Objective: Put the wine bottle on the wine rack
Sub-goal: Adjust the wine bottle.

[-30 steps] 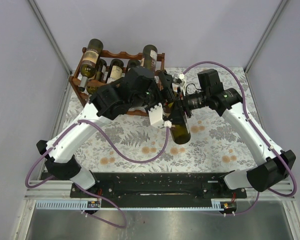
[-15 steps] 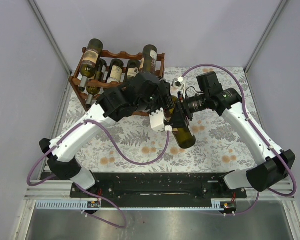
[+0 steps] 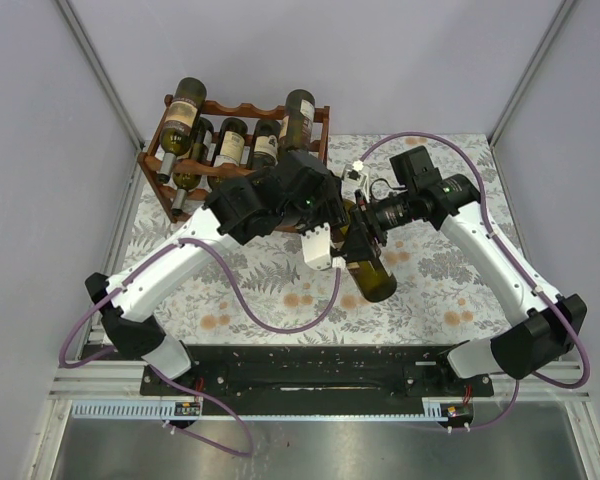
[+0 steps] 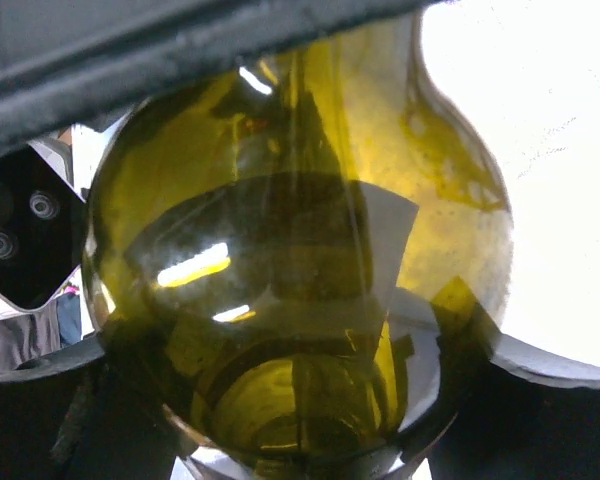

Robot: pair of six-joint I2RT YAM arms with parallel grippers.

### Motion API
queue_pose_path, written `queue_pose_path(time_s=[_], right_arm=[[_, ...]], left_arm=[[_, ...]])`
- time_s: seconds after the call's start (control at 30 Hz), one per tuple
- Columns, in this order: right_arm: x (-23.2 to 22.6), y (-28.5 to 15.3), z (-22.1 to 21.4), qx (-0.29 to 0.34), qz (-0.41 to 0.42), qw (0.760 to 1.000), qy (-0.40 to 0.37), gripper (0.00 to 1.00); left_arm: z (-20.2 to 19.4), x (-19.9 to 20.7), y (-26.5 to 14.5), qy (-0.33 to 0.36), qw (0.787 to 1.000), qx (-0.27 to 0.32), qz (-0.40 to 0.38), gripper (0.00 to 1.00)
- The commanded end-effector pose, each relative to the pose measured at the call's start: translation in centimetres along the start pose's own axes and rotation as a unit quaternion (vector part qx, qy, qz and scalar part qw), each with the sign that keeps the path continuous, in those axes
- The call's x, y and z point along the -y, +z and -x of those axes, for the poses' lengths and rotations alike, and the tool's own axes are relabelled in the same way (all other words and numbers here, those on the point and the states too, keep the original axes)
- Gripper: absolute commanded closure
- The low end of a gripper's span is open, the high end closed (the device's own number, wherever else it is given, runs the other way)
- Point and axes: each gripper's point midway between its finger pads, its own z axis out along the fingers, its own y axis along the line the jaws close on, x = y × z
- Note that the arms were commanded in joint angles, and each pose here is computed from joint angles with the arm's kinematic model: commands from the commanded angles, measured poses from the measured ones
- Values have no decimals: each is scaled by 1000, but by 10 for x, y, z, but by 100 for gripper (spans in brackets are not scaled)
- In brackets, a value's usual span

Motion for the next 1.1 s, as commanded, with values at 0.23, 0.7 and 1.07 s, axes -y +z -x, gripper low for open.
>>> queue_pose_path(time_s=[0.23, 0.7, 1.07], right_arm=[[-37, -17, 43, 56, 32, 991, -116, 100], [-25, -14, 51, 47, 12, 995, -84, 36], [-18, -16, 59, 34, -8, 997, -73, 0]], left_arm=[[10, 44, 16, -23, 997, -9, -77, 100], [23, 46, -8, -123, 990, 5, -65, 100], [21, 69, -16, -118, 989, -18, -86, 100]])
